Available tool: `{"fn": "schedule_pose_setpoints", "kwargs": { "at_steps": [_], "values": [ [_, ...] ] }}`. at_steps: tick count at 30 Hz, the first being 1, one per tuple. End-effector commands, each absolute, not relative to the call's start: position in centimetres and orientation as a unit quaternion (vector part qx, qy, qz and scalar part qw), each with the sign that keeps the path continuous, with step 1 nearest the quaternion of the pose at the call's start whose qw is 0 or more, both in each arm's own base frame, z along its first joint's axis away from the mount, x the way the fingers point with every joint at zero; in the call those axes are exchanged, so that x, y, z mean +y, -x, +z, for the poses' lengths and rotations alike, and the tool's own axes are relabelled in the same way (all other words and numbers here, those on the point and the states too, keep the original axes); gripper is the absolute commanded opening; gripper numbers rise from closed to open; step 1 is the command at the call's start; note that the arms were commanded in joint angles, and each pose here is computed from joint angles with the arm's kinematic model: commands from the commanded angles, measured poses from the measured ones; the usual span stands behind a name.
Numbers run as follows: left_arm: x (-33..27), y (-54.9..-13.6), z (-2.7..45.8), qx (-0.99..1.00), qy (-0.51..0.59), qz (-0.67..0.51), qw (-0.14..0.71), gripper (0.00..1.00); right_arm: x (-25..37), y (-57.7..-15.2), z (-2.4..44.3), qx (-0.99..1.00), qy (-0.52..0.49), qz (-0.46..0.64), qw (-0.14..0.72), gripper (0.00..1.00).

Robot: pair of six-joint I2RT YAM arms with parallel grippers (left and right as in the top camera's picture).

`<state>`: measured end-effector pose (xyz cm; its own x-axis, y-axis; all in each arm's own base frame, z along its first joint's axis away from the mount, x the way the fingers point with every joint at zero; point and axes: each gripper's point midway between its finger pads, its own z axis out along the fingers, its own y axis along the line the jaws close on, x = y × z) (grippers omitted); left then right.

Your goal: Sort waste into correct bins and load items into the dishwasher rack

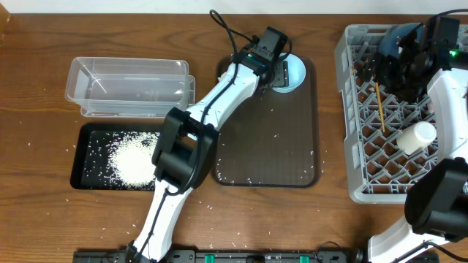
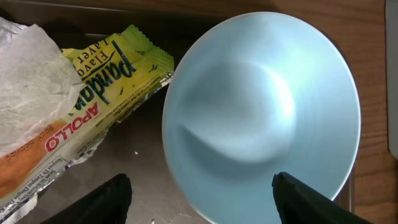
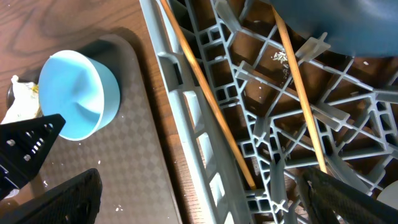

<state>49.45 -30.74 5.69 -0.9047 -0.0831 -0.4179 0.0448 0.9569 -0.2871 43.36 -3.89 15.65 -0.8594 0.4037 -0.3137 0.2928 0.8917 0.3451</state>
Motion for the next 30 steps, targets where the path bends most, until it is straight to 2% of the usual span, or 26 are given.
{"fn": "schedule_pose_setpoints", "kwargs": {
  "at_steps": [1, 3, 4, 12, 17, 23, 30],
  "values": [
    [-30.7, -49.2, 3.9, 0.969, 0.009, -0.127, 0.211, 0.65, -4.1, -43.4, 17.1, 0.948, -0.188, 0.147, 0.209, 0.99],
    [-30.6, -49.0, 3.7, 0.97, 0.009, -0.124, 0.207, 0.49, -4.1, -43.4, 17.1, 0.948, -0.188, 0.147, 0.209, 0.99],
    [-30.6, -49.0, 3.7, 0.97, 0.009, -0.125, 0.206, 0.46, -4.1, -43.4, 17.1, 0.948, -0.188, 0.147, 0.209, 0.99],
    [-30.4, -46.4, 2.7, 0.981, 0.002, -0.127, 0.146, 0.41, -4.1, -43.4, 17.1, 0.948, -0.188, 0.147, 0.209, 0.99],
    [-29.1, -44.2, 1.9, 0.99, 0.004, -0.098, 0.1, 0.27, -4.1, -43.4, 17.1, 0.948, -0.188, 0.147, 0.209, 0.99],
    [-28.1, -41.5, 2.6, 0.995, 0.003, -0.086, 0.049, 0.27, -4.1, -43.4, 17.1, 0.948, -0.188, 0.147, 0.209, 0.99],
    [-27.3, -36.5, 7.4, 0.994, 0.003, -0.107, -0.028, 0.27, -4.1, -43.4, 17.1, 0.948, -0.188, 0.147, 0.209, 0.99]
  ]
}}
